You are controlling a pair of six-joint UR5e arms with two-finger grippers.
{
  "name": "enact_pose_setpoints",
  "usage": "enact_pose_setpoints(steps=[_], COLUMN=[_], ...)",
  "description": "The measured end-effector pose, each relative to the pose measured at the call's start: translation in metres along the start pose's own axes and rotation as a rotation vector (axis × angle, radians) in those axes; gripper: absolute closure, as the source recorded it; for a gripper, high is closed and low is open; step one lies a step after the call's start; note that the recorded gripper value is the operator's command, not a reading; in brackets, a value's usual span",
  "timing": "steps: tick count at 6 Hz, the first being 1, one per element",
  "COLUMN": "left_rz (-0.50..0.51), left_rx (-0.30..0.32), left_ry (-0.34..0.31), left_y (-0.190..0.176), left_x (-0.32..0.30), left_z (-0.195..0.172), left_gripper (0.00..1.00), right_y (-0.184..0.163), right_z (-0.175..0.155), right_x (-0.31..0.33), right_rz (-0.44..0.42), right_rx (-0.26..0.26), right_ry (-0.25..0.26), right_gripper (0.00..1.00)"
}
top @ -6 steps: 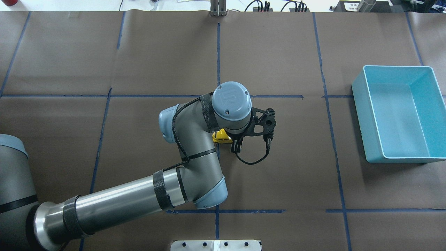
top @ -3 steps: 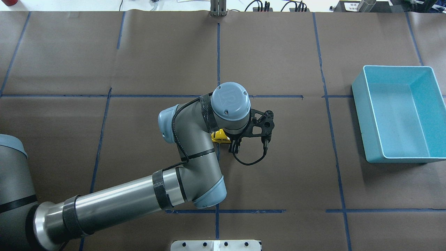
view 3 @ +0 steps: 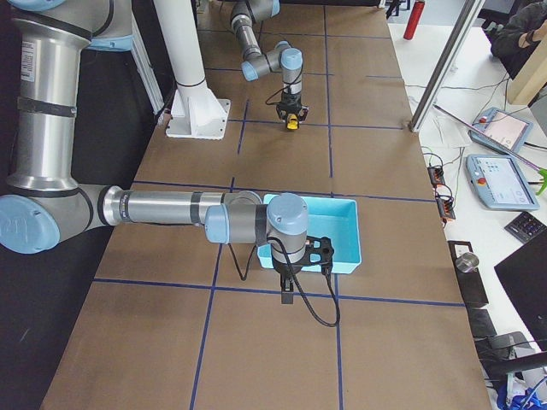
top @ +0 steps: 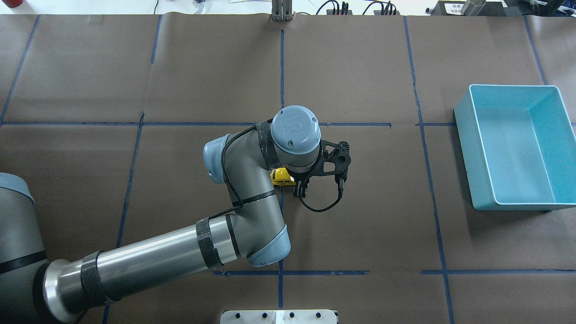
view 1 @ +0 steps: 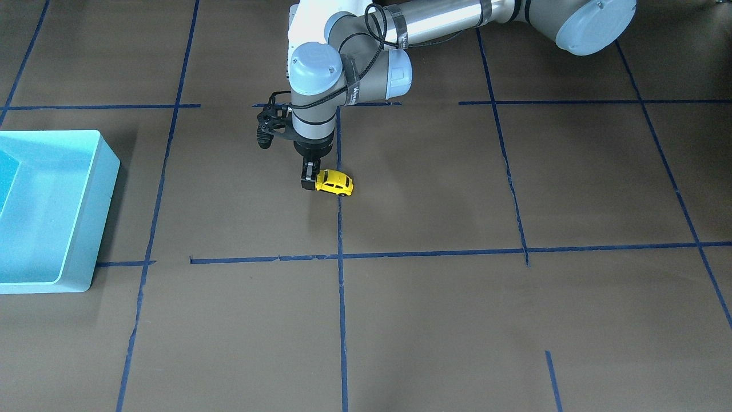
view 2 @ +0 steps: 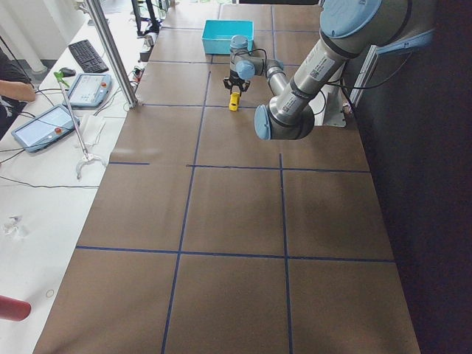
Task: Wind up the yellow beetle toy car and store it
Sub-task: 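Drag the pressed car backward along the table with the left gripper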
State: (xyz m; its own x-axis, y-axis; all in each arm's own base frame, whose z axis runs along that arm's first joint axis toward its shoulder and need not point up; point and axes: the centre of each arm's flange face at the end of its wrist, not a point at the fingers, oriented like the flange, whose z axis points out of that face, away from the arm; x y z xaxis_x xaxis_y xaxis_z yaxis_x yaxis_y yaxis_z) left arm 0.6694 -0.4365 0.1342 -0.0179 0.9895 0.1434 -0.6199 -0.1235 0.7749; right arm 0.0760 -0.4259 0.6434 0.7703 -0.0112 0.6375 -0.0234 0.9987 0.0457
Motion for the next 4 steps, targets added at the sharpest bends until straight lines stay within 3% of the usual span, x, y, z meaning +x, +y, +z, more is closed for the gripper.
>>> enact_pose_setpoints(steps=[4], left_rz=[-0.038], left_rx=[-0.006], left_ry=[0.037], left_y=[0.056], left_x=[-0.008], left_z=[0.016], left_gripper=[0.91], right_y=[0.0], right_z=[0.0], right_x=[0.0], right_rz=[0.0], right_rx=[0.0], right_ry=[0.0], right_gripper=[0.0])
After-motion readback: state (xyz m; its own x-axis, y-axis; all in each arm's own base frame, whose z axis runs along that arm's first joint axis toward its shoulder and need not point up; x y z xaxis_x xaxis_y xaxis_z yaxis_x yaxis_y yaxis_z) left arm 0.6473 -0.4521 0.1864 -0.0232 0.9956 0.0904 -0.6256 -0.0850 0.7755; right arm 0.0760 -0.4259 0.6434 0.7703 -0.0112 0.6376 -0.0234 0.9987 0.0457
